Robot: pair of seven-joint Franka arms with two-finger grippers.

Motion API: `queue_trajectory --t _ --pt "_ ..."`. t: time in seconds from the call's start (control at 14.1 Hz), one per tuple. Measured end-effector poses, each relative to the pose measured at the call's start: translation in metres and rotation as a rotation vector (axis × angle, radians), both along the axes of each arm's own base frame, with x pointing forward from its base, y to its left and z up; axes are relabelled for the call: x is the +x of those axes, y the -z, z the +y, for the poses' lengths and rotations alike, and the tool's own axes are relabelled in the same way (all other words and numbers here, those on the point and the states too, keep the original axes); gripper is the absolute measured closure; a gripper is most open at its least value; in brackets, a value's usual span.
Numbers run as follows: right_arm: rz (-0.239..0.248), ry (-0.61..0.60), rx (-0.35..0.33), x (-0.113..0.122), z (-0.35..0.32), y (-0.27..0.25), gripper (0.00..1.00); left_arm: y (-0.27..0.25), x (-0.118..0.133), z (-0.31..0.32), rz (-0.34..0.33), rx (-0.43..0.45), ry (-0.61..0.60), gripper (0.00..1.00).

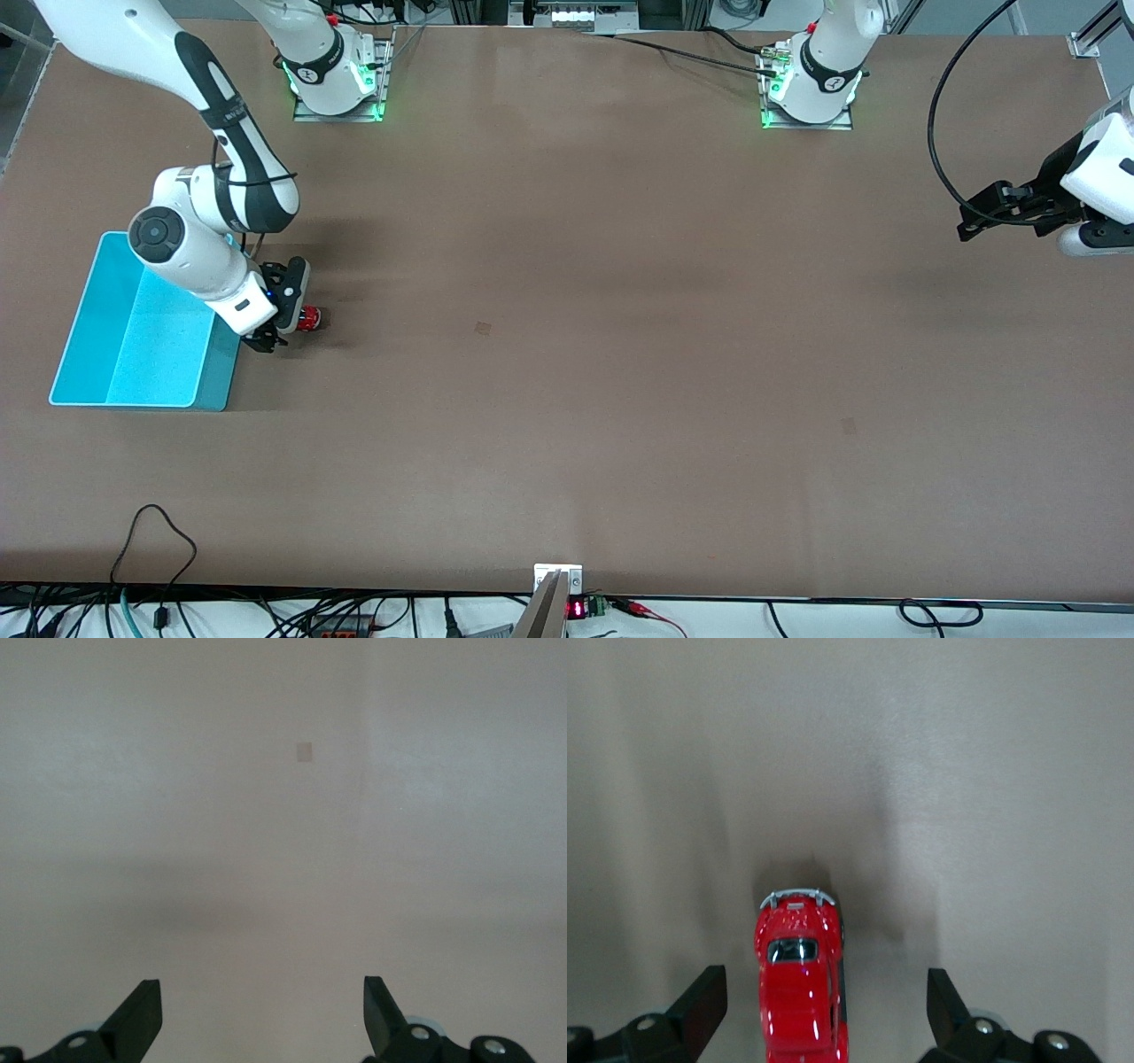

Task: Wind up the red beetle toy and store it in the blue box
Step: 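Close the right gripper on the red car and lift it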

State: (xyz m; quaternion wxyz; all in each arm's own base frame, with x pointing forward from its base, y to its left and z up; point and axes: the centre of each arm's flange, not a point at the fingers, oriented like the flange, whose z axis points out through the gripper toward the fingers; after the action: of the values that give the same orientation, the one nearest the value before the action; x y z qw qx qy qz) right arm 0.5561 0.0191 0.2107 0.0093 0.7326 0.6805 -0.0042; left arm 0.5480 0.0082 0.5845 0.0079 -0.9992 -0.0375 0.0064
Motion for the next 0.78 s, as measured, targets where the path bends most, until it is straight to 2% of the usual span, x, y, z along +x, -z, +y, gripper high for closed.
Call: queue_trajectory --t 0.64,0.78 --pt "0.025 0.016 0.003 -0.004 -0.011 0.020 0.00 -0.003 -0.018 0.001 0.000 0.003 0.008 0.00" --pt "0.028 0.020 0.003 -0.006 -0.013 0.021 0.04 -0.002 -0.019 0.000 0.002 0.004 0.008 0.00"
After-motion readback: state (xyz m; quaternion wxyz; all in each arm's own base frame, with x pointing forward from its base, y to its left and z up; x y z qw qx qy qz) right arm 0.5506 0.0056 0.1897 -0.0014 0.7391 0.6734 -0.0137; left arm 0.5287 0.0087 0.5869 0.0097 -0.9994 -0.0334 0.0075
